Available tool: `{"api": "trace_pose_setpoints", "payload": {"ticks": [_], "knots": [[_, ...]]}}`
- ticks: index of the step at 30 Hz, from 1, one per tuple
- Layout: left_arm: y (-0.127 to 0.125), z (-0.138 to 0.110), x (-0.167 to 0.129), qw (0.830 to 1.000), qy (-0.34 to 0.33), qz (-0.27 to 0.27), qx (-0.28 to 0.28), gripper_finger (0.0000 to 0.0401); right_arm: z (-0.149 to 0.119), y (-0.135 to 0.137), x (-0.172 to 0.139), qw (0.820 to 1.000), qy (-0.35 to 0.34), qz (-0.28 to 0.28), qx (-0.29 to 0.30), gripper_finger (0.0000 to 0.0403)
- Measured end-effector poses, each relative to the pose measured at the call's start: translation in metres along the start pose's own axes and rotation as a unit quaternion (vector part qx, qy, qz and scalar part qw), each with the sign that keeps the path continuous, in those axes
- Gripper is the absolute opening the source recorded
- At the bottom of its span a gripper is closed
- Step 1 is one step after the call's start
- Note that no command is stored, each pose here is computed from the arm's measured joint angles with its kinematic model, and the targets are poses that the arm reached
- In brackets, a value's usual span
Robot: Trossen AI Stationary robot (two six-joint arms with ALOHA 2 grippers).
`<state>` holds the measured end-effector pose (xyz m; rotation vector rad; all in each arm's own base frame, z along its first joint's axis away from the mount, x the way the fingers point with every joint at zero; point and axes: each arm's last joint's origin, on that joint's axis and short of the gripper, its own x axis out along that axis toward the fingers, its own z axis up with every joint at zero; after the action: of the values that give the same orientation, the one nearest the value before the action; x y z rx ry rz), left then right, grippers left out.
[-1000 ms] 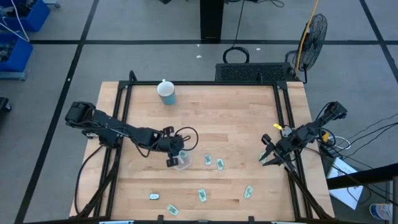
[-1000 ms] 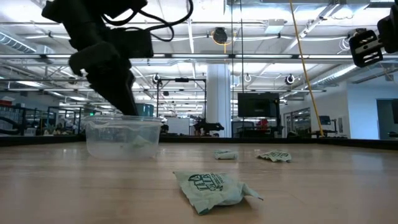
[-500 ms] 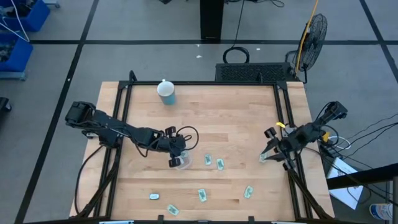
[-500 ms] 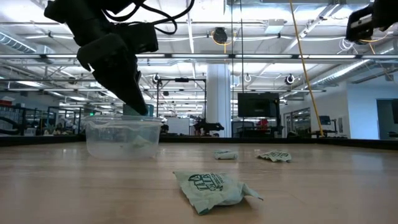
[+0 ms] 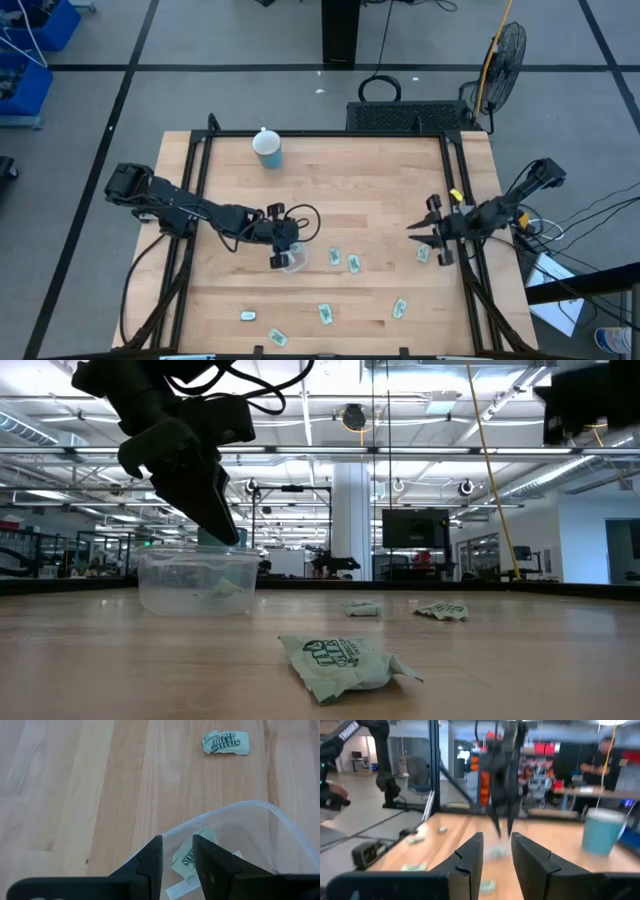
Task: Pick and place Stevia / Truvia into bins
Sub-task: Put the stevia packet into the transparent container
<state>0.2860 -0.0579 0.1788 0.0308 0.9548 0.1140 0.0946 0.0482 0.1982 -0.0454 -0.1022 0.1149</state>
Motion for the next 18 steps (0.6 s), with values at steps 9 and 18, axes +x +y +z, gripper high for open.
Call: {"api": "trace_pose_setpoints", "payload": {"ticks": [9, 18], "knots": [[0.000, 0.000, 0.000, 1.000, 0.002, 0.000, 0.000, 0.0113, 0.039, 0.014, 0.035, 0.968, 0.247, -0.017, 0.041, 0.0081], [0.000, 0.000, 0.000, 1.000, -0.001, 0.000, 0.000, 0.0113, 0.003, 0.027, 0.037, 0.783, 0.553, -0.143, 0.246, 0.0055]]}}
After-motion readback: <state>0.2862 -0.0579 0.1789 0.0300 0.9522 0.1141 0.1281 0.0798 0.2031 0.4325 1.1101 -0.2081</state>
